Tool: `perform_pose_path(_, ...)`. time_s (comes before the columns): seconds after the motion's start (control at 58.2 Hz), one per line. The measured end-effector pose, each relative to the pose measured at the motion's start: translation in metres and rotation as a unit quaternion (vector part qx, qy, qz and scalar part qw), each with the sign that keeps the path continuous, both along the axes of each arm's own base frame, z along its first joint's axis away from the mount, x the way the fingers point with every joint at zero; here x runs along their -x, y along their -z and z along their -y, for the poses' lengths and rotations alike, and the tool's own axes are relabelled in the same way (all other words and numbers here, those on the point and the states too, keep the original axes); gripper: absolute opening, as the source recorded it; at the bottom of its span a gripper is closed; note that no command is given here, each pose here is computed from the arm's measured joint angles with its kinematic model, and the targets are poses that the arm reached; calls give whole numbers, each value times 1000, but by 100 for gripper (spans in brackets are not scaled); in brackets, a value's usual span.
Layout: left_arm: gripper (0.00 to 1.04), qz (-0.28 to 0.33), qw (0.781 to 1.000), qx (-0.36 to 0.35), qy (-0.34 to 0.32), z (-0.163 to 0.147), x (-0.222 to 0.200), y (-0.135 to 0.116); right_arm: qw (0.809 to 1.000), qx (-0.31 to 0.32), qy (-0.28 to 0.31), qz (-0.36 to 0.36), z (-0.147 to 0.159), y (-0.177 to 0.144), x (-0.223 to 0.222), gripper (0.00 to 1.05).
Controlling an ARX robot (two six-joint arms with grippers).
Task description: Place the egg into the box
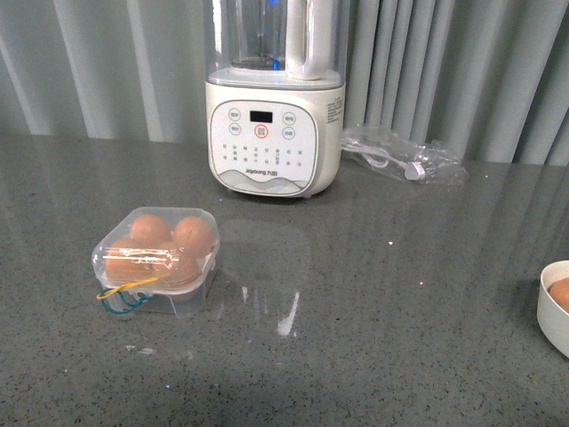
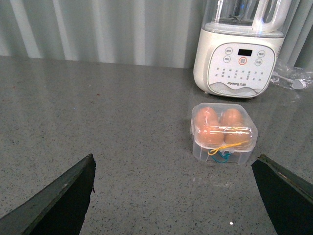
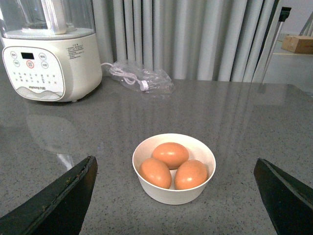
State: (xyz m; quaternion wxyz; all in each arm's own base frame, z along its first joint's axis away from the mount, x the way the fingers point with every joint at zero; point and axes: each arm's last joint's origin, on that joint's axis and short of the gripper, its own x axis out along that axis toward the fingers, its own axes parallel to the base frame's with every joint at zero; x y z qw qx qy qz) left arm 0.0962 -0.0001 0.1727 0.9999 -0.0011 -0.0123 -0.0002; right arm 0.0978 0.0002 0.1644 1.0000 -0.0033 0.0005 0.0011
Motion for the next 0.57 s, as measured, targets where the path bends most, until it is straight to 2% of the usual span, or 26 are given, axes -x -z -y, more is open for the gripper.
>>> perform_pose_path(0.567, 98, 0, 1000, 0, 0, 0, 0, 0, 1000, 0, 0, 0, 0, 0, 0, 97)
